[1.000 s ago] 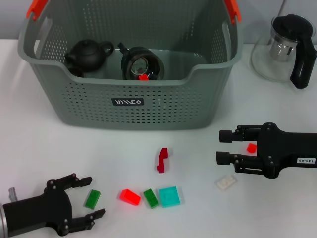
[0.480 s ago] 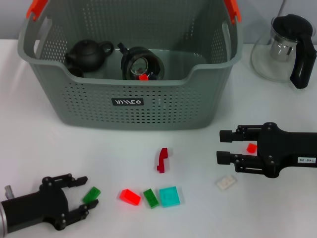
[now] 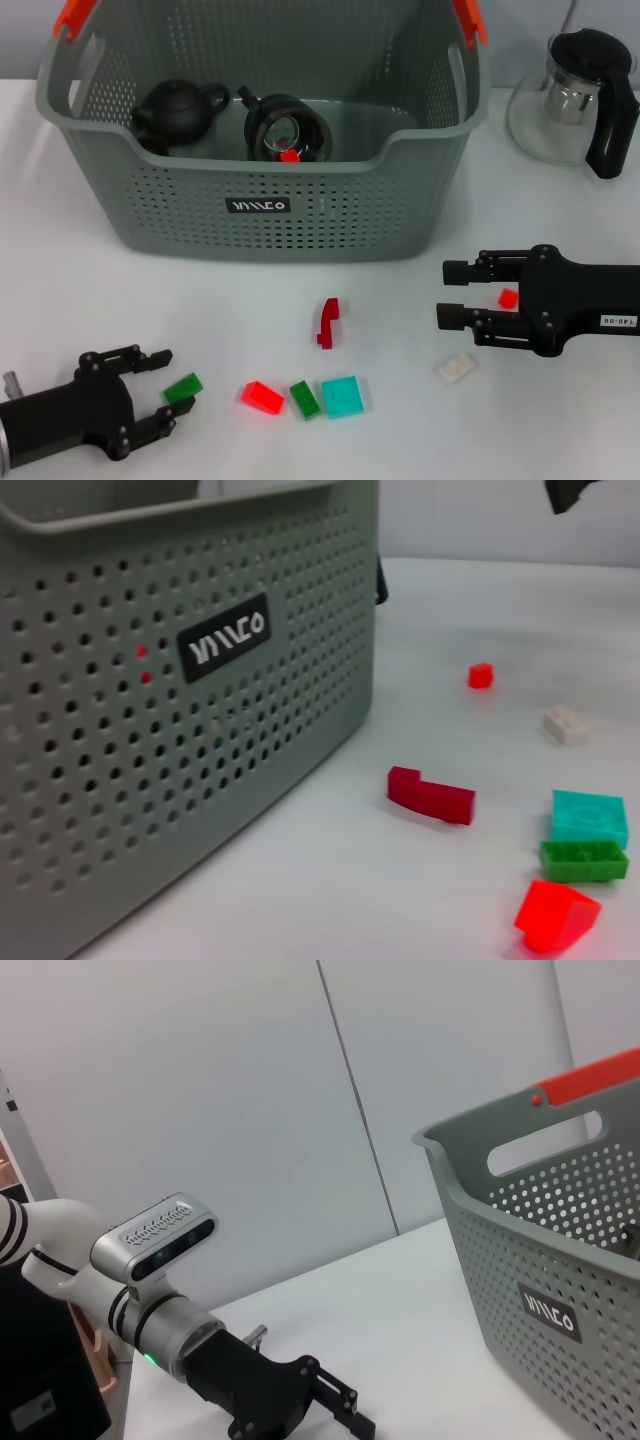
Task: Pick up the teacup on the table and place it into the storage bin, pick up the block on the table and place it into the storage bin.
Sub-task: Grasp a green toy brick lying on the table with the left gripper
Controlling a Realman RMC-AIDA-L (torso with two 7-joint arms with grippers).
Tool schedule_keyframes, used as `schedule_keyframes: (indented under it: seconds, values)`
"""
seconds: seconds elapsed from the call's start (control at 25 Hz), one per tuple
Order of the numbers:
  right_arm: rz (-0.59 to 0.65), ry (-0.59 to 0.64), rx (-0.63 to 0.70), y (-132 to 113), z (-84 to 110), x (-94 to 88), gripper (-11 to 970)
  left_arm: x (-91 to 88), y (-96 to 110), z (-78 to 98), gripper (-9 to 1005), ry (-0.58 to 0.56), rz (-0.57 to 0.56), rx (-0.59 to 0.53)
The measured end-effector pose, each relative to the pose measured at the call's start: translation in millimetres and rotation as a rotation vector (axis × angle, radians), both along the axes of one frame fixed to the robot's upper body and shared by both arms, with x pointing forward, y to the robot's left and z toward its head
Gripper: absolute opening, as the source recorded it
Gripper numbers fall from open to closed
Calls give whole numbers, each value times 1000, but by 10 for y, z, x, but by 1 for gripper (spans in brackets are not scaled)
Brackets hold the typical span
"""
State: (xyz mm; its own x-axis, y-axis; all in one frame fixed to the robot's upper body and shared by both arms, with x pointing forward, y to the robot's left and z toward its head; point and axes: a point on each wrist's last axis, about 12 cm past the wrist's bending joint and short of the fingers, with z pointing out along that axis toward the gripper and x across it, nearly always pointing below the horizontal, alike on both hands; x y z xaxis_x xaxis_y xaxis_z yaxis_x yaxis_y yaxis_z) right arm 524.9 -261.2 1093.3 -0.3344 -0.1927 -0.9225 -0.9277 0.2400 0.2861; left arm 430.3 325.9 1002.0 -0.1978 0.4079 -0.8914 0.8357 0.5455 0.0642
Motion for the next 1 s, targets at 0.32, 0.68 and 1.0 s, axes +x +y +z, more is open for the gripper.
schedule_keyframes:
  seconds: [0.32, 0.68, 1.0]
  values:
    - [0, -1, 0, 1, 2, 2, 593, -14, -28, -23, 522, -3, -16, 9]
    - [0, -2, -1, 0, 4, 3, 593, -10, -15, -34, 471, -1, -9, 20]
    - [-5, -3, -4, -2, 1, 8, 593, -14, -25, -41, 403, 2, -10, 16]
